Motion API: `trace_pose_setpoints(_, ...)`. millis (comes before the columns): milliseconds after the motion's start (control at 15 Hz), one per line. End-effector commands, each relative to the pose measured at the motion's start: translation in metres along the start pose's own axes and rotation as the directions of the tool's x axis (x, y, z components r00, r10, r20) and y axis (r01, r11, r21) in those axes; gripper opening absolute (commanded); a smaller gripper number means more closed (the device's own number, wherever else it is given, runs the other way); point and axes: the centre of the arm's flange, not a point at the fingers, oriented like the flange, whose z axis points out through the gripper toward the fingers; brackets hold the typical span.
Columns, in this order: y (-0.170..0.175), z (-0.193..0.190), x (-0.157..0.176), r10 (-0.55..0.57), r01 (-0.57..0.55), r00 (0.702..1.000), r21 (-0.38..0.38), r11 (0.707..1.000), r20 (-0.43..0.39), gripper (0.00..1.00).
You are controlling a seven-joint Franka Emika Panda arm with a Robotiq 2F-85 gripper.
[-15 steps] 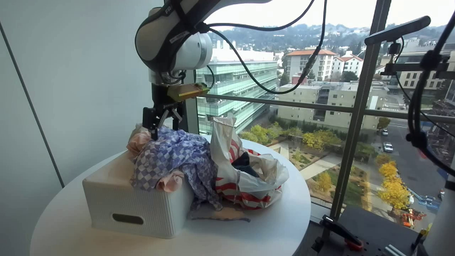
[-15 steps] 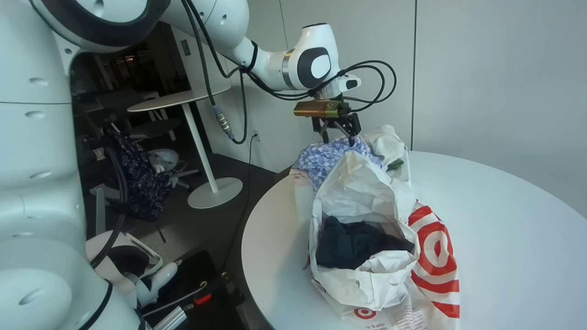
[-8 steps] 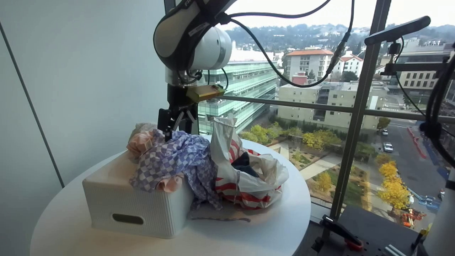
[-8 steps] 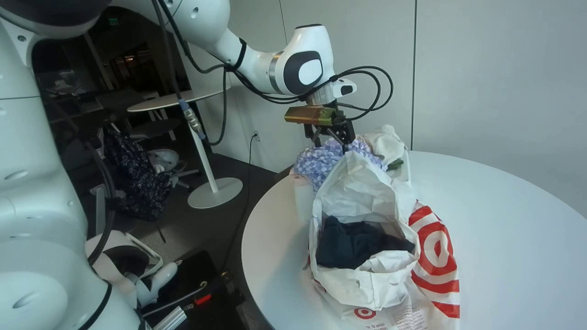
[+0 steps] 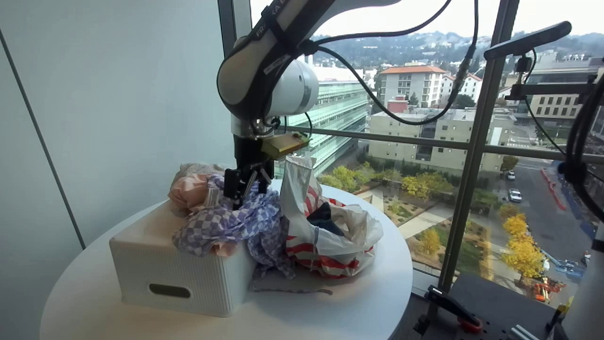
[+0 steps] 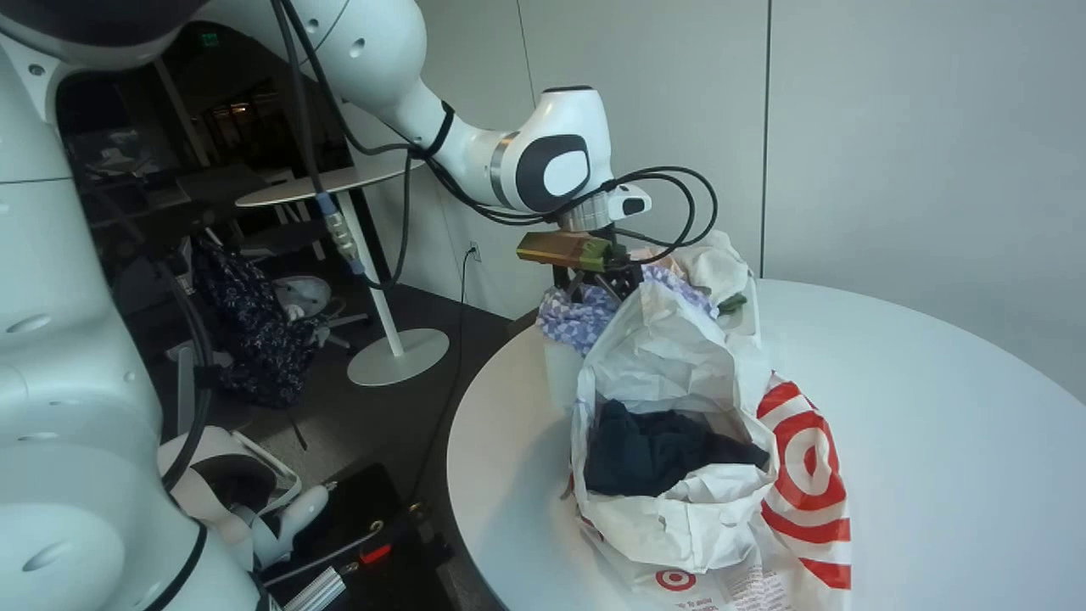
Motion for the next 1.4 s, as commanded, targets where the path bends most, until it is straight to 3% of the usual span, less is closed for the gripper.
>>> trace_pose_setpoints(0,-0.003,0.013,-0.005,-0.012,0.012,1.0,-0.004,1.0,-0.024,0.73)
trace_pose_setpoints(533,-0.003,0.005,-0.004,-0.012,0.011,0.999,-0.014,1.0,-0.038,0.12)
trace_pose_setpoints(667,-0.001,-0.002,-0.003,-0.007,0.007,0.999,-0.018,1.0,-0.043,0.02)
trace_pose_setpoints(1000,0.016,-0.056,0.014,0.03,-0.039,0.987,-0.056,0.998,-0.155,0.05)
trace_pose_setpoints(1333,0.041,-0.137,0.044,0.085,-0.134,0.938,-0.126,0.983,-0.336,0.04)
